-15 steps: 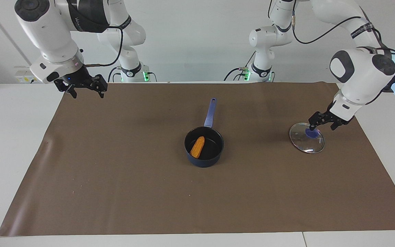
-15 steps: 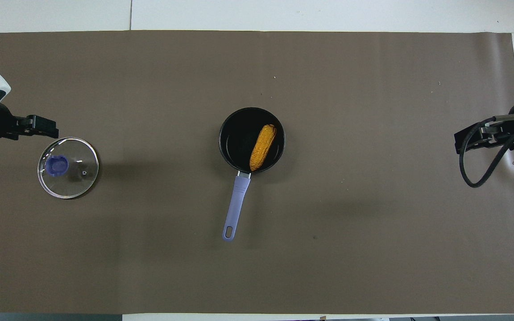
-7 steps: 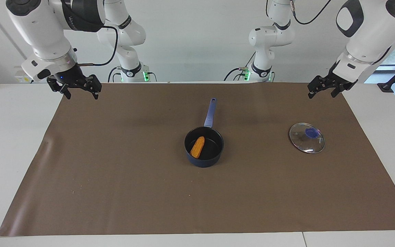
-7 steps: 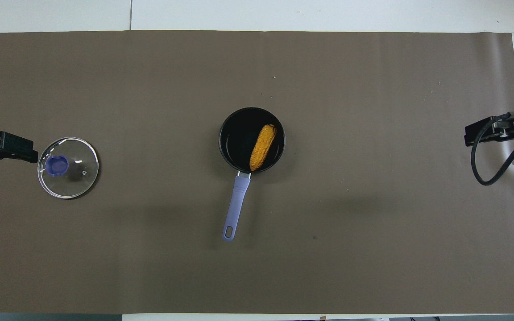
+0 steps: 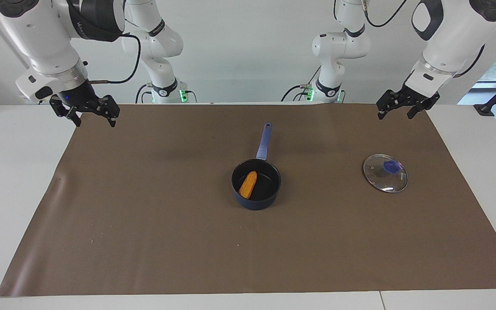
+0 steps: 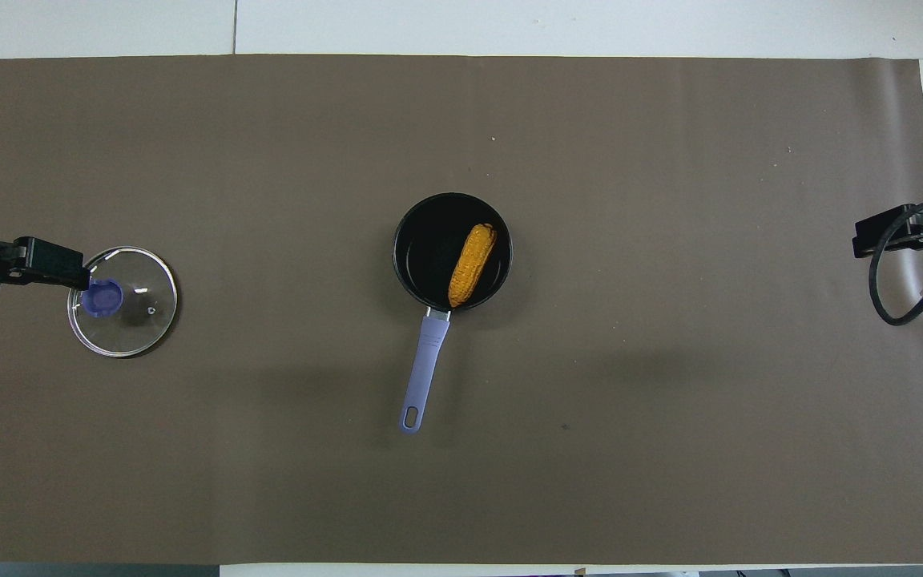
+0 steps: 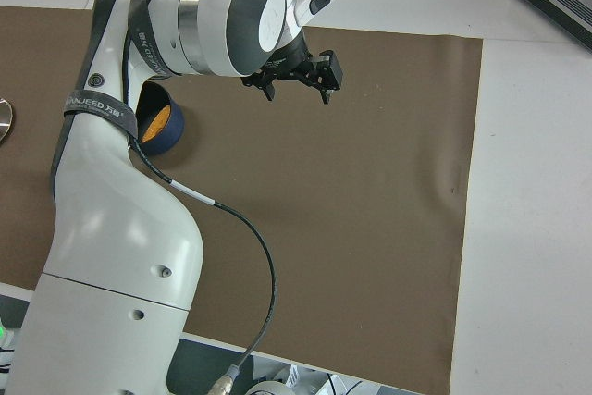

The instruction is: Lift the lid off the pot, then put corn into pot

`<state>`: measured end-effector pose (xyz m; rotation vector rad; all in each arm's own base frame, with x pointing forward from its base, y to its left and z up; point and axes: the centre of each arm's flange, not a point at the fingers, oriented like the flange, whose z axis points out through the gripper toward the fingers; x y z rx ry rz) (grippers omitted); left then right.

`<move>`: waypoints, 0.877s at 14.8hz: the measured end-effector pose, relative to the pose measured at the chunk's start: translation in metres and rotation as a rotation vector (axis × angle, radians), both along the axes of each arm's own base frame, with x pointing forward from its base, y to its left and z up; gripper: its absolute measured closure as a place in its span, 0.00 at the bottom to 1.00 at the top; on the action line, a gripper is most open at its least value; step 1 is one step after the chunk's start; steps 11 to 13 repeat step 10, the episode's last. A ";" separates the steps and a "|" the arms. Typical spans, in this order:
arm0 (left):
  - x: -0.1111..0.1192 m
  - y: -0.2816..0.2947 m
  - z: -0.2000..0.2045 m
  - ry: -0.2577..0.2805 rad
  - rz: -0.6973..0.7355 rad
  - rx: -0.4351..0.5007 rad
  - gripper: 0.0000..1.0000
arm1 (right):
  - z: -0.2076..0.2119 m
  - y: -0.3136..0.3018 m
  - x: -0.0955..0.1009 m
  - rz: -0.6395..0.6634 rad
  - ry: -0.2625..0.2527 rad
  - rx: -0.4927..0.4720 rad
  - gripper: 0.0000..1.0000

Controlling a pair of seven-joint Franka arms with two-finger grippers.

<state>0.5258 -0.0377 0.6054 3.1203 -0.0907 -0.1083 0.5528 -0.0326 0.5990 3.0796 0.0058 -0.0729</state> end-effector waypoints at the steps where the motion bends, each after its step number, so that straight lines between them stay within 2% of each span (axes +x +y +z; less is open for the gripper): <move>1: -0.002 0.001 0.006 0.005 0.001 0.000 0.00 | 0.000 -0.001 0.000 -0.001 0.000 0.001 0.00; 13: -0.001 0.018 0.006 0.019 0.034 0.001 0.00 | 0.002 -0.015 -0.002 -0.033 -0.005 0.026 0.00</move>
